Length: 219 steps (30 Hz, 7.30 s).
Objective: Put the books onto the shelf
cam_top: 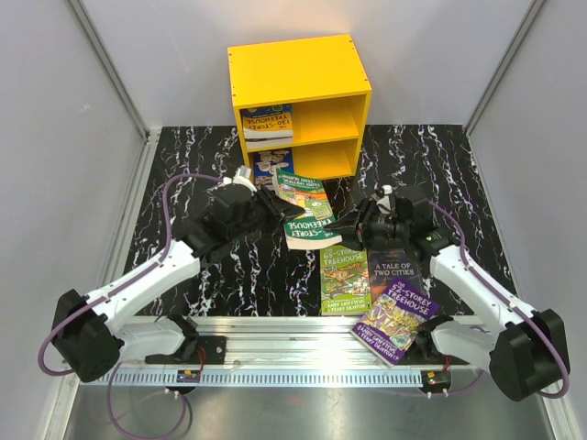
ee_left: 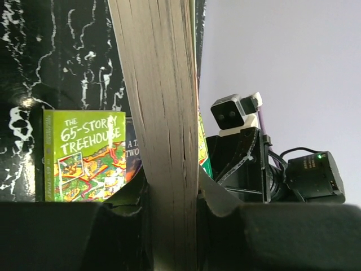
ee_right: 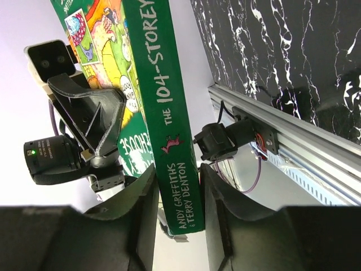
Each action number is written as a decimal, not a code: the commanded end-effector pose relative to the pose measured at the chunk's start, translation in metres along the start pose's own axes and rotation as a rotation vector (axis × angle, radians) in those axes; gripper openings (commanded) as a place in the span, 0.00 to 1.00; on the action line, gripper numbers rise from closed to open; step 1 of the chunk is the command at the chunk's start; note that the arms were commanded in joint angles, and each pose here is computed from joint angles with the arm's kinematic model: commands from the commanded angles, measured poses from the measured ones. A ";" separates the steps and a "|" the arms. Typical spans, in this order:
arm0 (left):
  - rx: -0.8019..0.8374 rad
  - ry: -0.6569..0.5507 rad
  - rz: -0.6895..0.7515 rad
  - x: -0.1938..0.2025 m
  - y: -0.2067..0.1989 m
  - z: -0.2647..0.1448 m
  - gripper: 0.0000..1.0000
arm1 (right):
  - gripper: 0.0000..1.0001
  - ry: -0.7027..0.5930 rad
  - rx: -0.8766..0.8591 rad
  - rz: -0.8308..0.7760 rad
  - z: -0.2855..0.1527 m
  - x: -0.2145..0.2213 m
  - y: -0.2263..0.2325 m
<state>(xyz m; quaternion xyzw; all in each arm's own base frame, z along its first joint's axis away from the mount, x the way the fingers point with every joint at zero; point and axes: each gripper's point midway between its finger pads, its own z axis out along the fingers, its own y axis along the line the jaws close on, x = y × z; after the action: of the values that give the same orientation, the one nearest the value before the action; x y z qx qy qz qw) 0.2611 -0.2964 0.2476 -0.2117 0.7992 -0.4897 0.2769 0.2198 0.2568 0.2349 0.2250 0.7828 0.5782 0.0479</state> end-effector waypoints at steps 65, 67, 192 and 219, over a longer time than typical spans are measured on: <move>-0.468 -0.036 0.153 0.021 0.156 -0.211 0.90 | 0.11 -0.154 -0.177 -0.003 0.260 -0.245 -0.017; -0.467 -0.037 0.154 0.021 0.156 -0.211 0.90 | 0.25 -0.147 -0.172 -0.007 0.261 -0.240 -0.018; 0.443 0.404 0.061 0.097 -0.031 0.001 0.39 | 0.00 0.110 0.032 -0.187 -0.025 0.005 0.000; 0.110 0.372 0.269 0.070 -0.004 -0.002 0.00 | 1.00 -0.065 0.532 -0.414 -0.109 0.007 0.013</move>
<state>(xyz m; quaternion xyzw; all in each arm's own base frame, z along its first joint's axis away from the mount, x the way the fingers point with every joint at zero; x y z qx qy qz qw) 0.1919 -0.3307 0.1701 -0.0386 0.8626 -0.4860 0.1347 0.1966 0.1895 0.3320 0.0601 0.8942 0.4100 0.1696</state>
